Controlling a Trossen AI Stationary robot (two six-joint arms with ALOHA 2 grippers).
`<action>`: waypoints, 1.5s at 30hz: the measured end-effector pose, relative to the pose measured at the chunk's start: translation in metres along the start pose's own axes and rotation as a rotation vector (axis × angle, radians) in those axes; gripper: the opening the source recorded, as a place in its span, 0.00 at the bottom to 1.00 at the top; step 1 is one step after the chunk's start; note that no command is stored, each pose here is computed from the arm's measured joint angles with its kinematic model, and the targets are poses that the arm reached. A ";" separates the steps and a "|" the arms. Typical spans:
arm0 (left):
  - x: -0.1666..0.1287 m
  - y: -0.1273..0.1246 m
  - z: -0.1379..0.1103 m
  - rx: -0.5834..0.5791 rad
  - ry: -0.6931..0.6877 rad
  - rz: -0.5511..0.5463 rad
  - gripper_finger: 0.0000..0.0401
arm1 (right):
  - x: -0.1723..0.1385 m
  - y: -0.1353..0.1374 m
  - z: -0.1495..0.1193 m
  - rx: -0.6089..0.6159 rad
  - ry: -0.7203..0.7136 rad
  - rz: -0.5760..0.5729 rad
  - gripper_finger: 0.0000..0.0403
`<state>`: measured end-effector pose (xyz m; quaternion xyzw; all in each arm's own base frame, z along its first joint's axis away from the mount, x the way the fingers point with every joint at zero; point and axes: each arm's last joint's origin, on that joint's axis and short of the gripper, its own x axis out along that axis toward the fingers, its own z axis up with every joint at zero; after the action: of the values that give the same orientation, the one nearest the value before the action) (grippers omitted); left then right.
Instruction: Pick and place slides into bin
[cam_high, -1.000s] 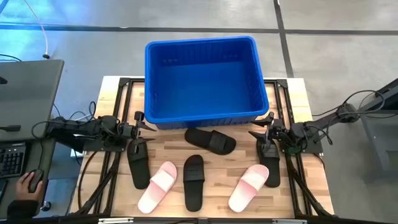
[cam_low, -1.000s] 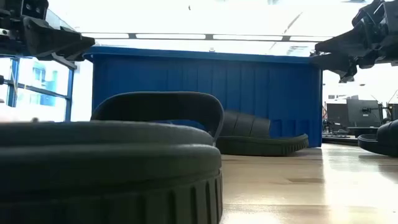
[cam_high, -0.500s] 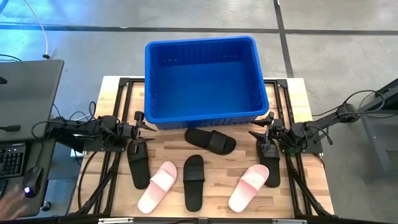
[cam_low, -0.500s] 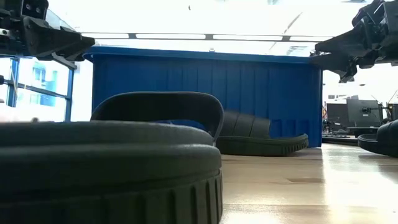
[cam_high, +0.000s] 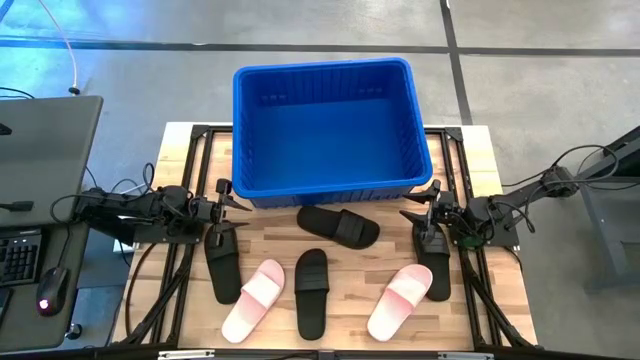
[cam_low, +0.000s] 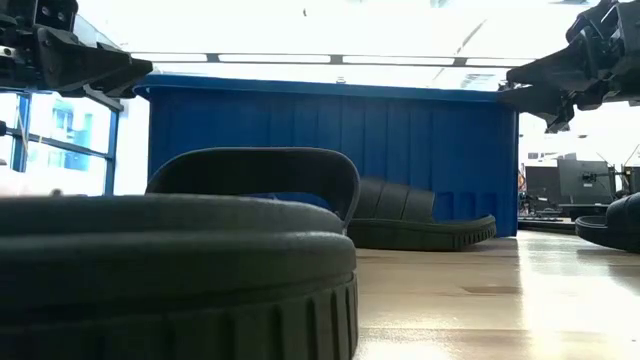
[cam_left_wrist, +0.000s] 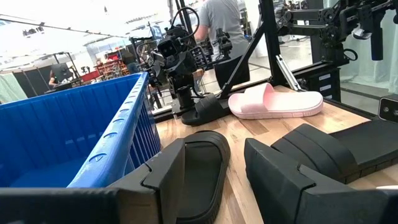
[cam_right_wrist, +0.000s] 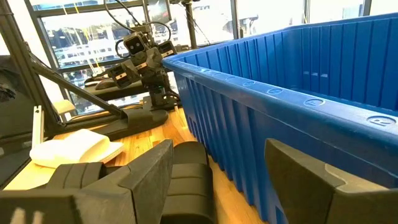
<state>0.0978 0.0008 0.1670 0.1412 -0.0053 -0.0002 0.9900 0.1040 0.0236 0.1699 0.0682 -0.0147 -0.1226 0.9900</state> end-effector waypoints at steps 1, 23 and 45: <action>0.000 0.000 0.000 0.000 0.000 0.000 0.39 | 0.000 0.000 0.000 0.000 0.000 0.000 0.60; -0.029 0.029 0.085 -0.064 -0.584 0.330 0.39 | 0.000 0.001 0.003 0.064 -0.012 0.039 0.60; 0.041 0.084 0.268 0.211 -0.207 0.266 0.39 | 0.020 0.055 0.236 -0.078 0.022 0.288 0.60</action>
<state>0.1359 0.0060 0.4483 0.2413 -0.1259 0.1165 0.9552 0.1261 0.0405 0.4116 0.0281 -0.0087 0.0210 0.9993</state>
